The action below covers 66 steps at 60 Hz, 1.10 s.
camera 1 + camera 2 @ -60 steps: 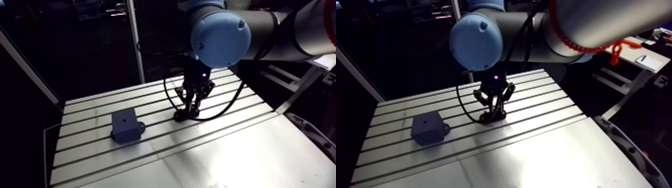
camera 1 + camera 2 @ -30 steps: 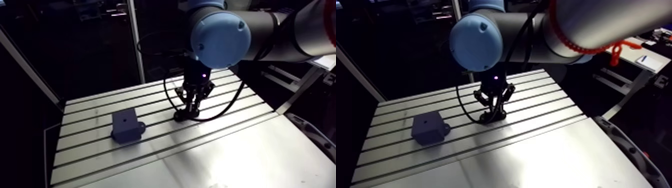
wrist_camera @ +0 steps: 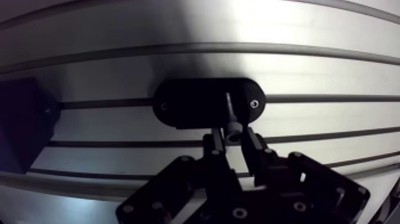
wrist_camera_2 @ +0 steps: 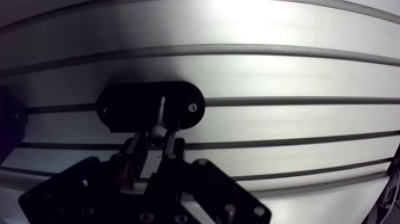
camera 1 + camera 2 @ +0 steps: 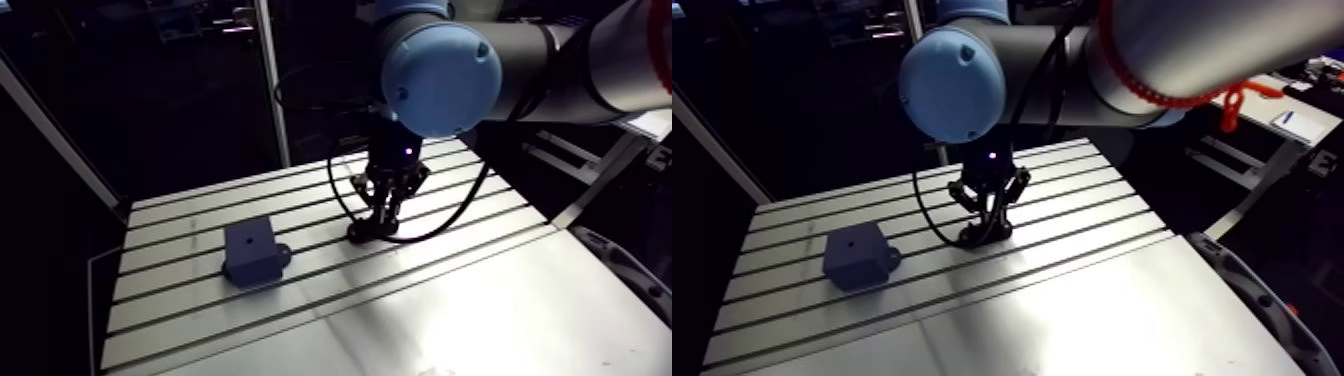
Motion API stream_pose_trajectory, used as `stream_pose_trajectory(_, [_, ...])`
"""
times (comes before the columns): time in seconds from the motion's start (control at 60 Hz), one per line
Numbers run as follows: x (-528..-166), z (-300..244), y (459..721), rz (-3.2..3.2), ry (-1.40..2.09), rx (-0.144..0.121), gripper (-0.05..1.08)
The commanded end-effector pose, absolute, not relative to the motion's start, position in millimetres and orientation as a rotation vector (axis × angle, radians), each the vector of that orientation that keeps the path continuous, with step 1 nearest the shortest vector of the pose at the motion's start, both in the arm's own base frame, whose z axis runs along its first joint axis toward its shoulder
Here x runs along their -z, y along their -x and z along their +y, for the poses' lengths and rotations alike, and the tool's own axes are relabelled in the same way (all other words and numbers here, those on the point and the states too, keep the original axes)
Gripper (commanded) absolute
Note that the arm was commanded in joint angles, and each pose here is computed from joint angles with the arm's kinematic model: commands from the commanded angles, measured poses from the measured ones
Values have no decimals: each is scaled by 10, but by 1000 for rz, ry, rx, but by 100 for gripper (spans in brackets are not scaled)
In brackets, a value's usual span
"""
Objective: Pick up the M10 bolt and insert it into the hole until fully seated.
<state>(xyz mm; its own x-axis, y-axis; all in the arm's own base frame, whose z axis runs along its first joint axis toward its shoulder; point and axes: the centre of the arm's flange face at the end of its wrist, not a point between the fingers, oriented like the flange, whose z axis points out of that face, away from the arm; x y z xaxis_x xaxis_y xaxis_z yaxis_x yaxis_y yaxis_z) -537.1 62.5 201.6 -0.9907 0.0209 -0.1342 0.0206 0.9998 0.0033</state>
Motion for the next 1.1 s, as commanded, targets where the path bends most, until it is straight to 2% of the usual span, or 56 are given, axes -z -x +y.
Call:
stream_pose_trajectory(0.017, [-2009, 633, 5370, 3004, -31, -13, 68])
stream_pose_trajectory(0.717, [-1986, 632, 5394, 3015, -29, -19, 75])
stream_pose_trajectory(0.85, [-2045, 635, 5417, 3027, -23, -28, 78])
stream_pose_trajectory(0.983, [-2287, 646, 5471, 3071, -21, -40, 87])
stream_pose_trajectory(1.1, [-2421, 647, 5478, 3076, -18, -40, 92])
